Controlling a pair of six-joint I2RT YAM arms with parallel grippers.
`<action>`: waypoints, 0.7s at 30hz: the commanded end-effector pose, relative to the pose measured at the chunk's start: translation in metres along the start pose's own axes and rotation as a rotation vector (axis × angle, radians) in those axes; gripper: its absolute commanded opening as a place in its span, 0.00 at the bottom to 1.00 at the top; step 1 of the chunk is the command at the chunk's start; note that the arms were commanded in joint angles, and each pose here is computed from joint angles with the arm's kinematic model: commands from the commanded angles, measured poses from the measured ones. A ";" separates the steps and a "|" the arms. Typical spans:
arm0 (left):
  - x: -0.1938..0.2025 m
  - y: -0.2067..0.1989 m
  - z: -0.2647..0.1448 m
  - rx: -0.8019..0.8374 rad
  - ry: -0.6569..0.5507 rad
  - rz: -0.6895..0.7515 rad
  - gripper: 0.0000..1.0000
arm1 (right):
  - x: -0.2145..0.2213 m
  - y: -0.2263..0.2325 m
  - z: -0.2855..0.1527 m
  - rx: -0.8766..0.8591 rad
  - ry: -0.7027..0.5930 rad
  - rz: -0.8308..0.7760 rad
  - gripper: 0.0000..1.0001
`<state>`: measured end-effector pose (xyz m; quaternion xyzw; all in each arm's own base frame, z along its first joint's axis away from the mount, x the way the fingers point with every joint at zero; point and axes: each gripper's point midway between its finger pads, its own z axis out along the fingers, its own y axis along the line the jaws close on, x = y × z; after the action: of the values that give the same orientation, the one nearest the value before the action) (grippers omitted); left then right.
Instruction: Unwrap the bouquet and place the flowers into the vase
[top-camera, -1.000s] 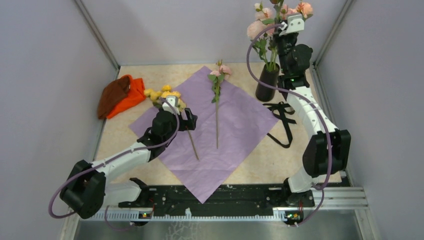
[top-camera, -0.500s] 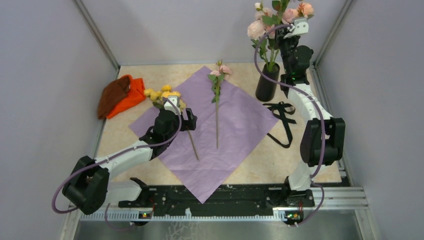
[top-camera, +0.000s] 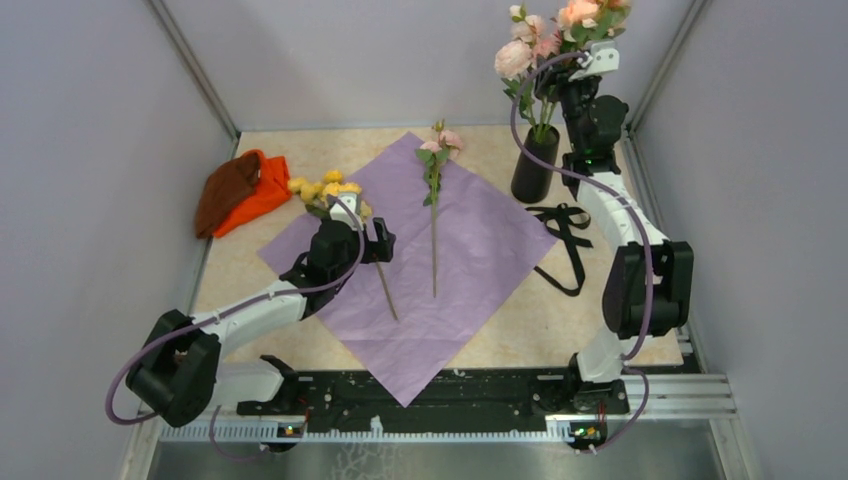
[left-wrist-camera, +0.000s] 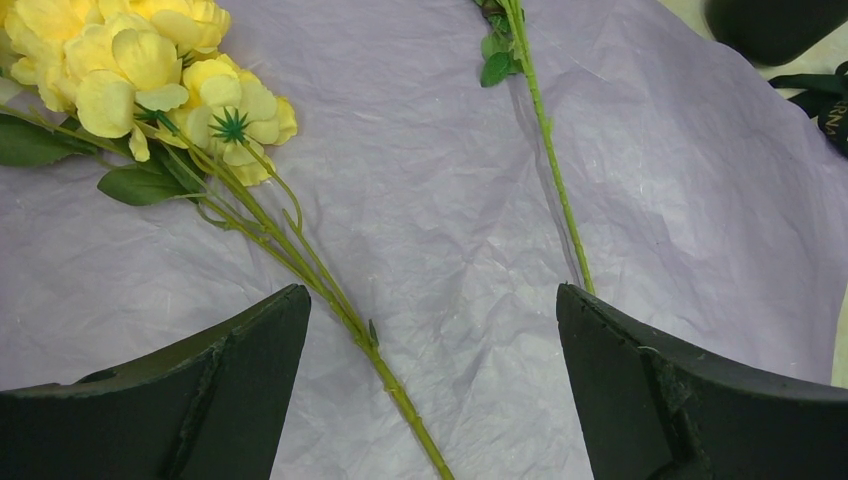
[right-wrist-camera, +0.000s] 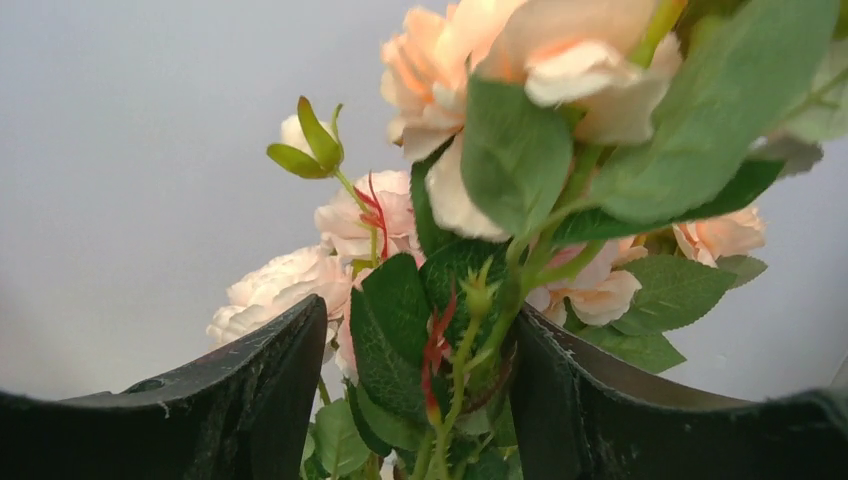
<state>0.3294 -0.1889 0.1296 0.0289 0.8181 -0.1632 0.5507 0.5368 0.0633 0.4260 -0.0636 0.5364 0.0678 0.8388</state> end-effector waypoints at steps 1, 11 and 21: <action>-0.007 -0.010 0.002 0.035 -0.012 -0.016 0.99 | -0.072 0.000 -0.010 0.000 -0.150 -0.025 0.63; -0.002 -0.015 0.002 0.064 0.003 -0.028 0.99 | -0.071 -0.007 -0.039 0.047 -0.143 -0.055 0.63; -0.002 -0.011 -0.001 0.051 0.005 -0.017 0.99 | -0.036 -0.010 -0.042 0.063 -0.093 -0.053 0.62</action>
<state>0.3257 -0.1967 0.1265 0.0349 0.8213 -0.1834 0.5391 0.4921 0.0517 0.4306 -0.0579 0.5242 0.0423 0.8486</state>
